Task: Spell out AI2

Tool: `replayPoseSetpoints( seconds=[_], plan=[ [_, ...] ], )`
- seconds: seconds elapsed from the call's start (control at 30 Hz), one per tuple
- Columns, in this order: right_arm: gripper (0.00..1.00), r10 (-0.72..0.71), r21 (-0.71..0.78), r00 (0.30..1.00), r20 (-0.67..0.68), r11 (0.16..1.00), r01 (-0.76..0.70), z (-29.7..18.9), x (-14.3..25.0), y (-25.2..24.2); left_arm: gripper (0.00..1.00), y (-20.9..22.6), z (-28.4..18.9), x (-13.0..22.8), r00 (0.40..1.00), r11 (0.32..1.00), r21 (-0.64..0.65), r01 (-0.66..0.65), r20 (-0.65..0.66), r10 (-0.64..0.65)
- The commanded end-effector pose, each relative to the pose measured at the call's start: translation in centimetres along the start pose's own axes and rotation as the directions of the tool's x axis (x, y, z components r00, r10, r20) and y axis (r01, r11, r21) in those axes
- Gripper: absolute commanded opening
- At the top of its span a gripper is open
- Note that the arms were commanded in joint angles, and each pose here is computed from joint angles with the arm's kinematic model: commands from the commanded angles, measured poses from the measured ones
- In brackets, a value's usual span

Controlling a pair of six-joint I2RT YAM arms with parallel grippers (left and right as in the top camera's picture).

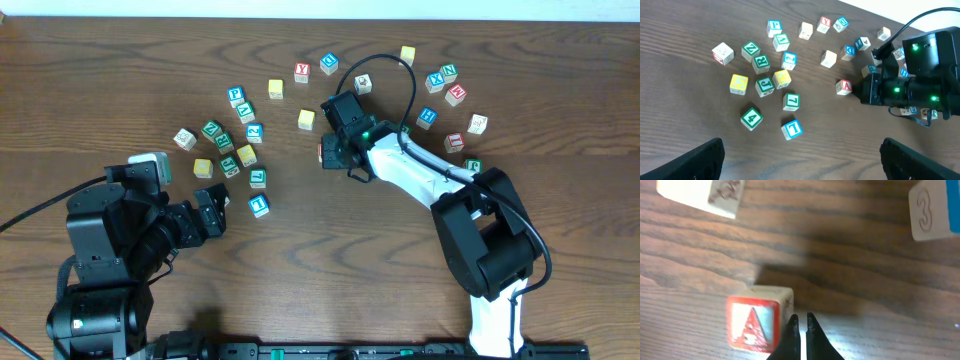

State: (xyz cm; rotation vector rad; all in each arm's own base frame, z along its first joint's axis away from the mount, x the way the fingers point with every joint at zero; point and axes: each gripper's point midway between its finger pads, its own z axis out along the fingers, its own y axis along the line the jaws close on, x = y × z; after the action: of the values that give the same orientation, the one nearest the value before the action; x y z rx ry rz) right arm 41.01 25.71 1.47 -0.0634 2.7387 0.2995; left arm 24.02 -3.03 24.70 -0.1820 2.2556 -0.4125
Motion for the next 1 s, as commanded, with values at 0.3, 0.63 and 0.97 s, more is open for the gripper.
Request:
replayPoseSetpoints(
  seconds=[0.3,0.63,0.97],
  plan=[
    [0.14,0.046,0.049,0.986,0.161,0.997,-0.054,-13.4,-5.4,-6.5,0.98,0.0,-0.3,-0.4,1.0,1.0,-0.007,-0.024,0.013,0.024],
    [0.27,0.106,0.107,0.993,0.043,0.988,-0.11,-17.0,-3.6,-16.7,0.98,0.0,-0.3,-0.4,1.0,1.0,-0.007,-0.024,0.013,0.024],
    [0.36,0.014,0.129,1.0,0.019,0.992,-0.016,-16.4,-3.8,-19.4,0.98,0.0,-0.3,-0.4,1.0,1.0,-0.007,-0.024,0.013,0.024]
  ],
)
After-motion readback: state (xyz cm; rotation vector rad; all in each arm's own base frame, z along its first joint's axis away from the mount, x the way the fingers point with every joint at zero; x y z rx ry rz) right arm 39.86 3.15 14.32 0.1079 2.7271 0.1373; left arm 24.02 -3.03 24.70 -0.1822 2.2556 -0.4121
